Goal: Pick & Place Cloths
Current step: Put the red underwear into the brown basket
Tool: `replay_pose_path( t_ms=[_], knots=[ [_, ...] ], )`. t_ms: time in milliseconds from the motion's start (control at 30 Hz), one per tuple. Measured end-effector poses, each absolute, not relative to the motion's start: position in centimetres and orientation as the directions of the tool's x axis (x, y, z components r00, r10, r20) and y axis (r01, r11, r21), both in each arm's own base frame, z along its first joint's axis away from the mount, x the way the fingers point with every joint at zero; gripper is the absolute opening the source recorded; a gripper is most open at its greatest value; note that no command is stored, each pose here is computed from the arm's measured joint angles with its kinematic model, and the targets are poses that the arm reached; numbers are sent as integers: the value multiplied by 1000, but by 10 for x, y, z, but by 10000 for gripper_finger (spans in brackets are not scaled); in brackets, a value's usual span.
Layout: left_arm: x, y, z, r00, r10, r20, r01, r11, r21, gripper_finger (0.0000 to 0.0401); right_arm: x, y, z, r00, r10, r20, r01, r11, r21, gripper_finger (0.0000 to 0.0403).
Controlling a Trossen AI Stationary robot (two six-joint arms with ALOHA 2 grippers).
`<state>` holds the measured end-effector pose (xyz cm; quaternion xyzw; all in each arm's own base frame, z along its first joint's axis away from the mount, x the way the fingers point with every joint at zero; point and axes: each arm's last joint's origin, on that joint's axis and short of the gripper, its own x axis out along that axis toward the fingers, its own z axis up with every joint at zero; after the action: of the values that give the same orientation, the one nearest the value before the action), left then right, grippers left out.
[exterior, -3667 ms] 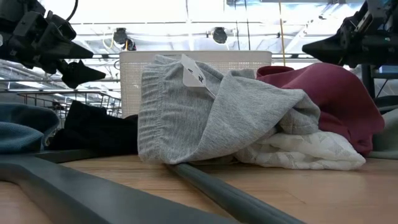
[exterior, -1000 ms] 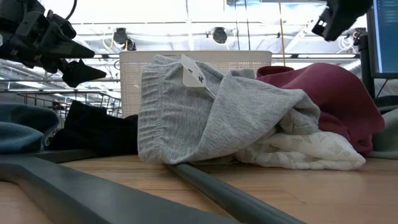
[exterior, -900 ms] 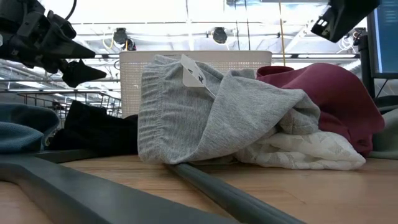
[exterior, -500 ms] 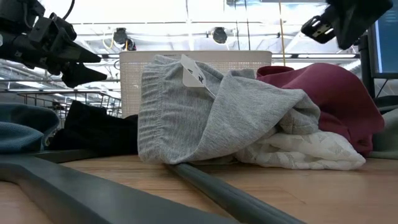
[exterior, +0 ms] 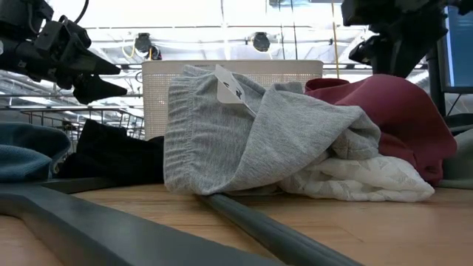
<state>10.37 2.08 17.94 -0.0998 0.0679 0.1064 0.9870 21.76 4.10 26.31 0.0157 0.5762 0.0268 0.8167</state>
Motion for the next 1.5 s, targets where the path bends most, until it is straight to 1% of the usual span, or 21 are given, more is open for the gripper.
replay_pose_path(
  t_ms=[167, 267, 367, 500, 700, 933, 1333, 1500],
  knots=[
    [104, 21, 179, 968, 196, -155, -223, 957, -183, 365, 219, 35, 263, 340, 54, -939, 4, 998, 58, 188],
    [104, 21, 179, 968, 197, -154, -224, 957, -184, 365, 220, 35, 263, 347, 55, -936, 3, 998, 60, 203],
    [104, 21, 179, 968, 196, -154, -223, 957, -185, 365, 221, 35, 264, 356, 55, -933, 2, 998, 60, 209],
    [104, 21, 179, 968, 197, -154, -224, 957, -185, 365, 224, 36, 260, 391, 60, -918, 0, 998, 65, 209],
    [104, 21, 179, 968, 197, -154, -224, 956, -189, 365, 225, 36, 237, 424, 62, -904, -2, 998, 68, 203],
    [104, 21, 180, 968, 196, -154, -224, 956, -189, 365, 220, 33, 220, 396, -14, -918, 31, 1000, -2, 201],
    [104, 21, 179, 968, 196, -154, -224, 955, -193, 365, 209, 27, 216, 296, -182, -938, 71, 983, -168, 201],
    [104, 21, 180, 968, 197, -154, -225, 955, -193, 365, 211, 25, 213, 322, -180, -929, 83, 983, -162, 201]
  ],
)
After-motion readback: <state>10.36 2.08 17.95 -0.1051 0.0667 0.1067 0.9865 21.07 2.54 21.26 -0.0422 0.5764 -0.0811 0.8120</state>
